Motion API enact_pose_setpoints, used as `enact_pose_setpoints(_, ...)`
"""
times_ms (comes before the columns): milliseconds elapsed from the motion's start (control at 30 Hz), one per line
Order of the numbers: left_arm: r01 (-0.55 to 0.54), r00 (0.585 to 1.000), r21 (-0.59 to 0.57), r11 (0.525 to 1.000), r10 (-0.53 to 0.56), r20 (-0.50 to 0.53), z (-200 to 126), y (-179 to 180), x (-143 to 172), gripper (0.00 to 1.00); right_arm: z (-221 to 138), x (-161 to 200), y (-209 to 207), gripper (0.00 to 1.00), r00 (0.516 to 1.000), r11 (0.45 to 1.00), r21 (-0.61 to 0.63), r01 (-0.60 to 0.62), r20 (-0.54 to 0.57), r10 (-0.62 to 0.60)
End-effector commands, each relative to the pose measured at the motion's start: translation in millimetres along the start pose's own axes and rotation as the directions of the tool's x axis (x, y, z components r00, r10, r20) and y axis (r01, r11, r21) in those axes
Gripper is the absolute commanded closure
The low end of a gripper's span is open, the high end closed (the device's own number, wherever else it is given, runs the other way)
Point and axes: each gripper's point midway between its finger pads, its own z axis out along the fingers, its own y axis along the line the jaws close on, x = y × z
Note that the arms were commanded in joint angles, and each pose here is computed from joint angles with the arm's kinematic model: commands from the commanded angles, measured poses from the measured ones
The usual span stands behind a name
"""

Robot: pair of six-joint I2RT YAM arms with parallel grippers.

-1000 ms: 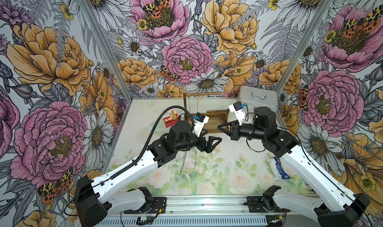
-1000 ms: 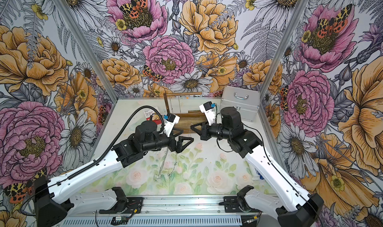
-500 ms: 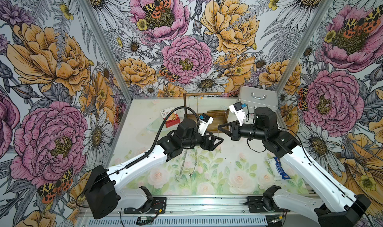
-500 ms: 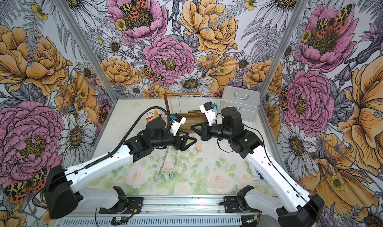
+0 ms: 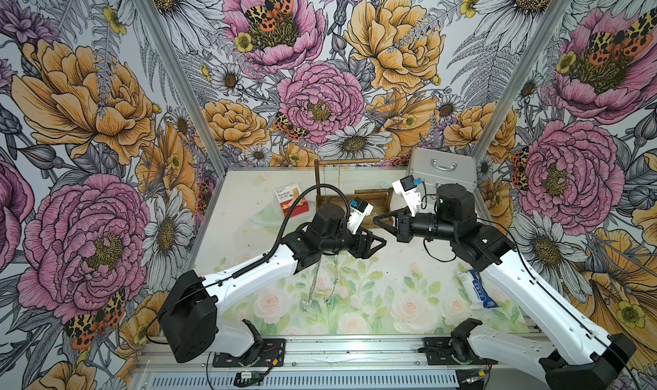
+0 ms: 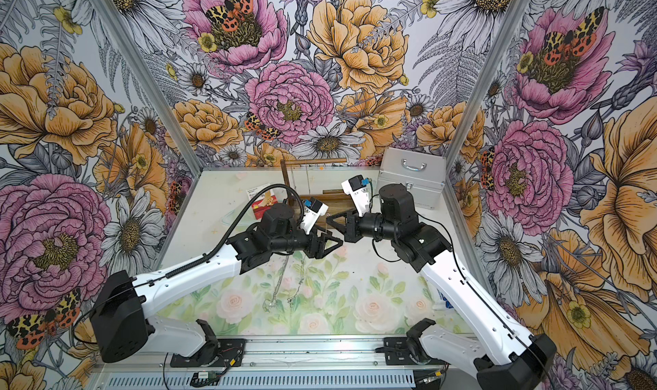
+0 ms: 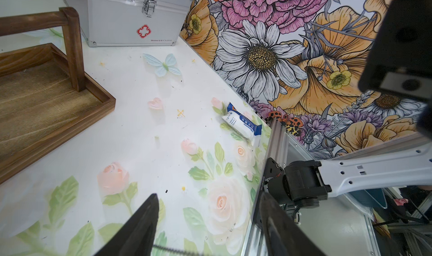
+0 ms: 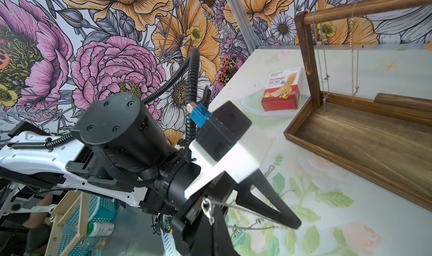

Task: Take the necklace off the jewelry display stand
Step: Place the necklace at the center of the board.

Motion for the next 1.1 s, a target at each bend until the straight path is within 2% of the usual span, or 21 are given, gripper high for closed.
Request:
enact_pose_setpoints(0,-0.023,0.999,0.062,0.998,0.021,0.028,1.3,-7.4,-8.6,0.39,-4.5,-3.4,10.4,1.0,1.0,1.0,-0.024,0.011,0.003,-0.011)
enact_pose_setpoints(67,-0.017,1.0,0.069,0.997,0.015,0.025,3.8,-7.1,-6.6,0.4,-5.3,-3.6,10.7,1.0,1.0,1.0,-0.022,0.012,0.004,-0.012)
enact_pose_setpoints(233,-0.008,1.0,0.08,0.997,0.006,0.02,7.5,-5.4,-2.0,0.51,-5.2,-3.0,9.9,1.0,1.0,1.0,-0.017,0.013,0.0,-0.013)
enact_pose_setpoints(1067,0.035,0.999,0.091,0.995,-0.034,-0.009,18.9,7.7,24.5,0.51,-6.5,-4.5,11.0,1.0,1.0,1.0,-0.017,0.019,0.0,-0.019)
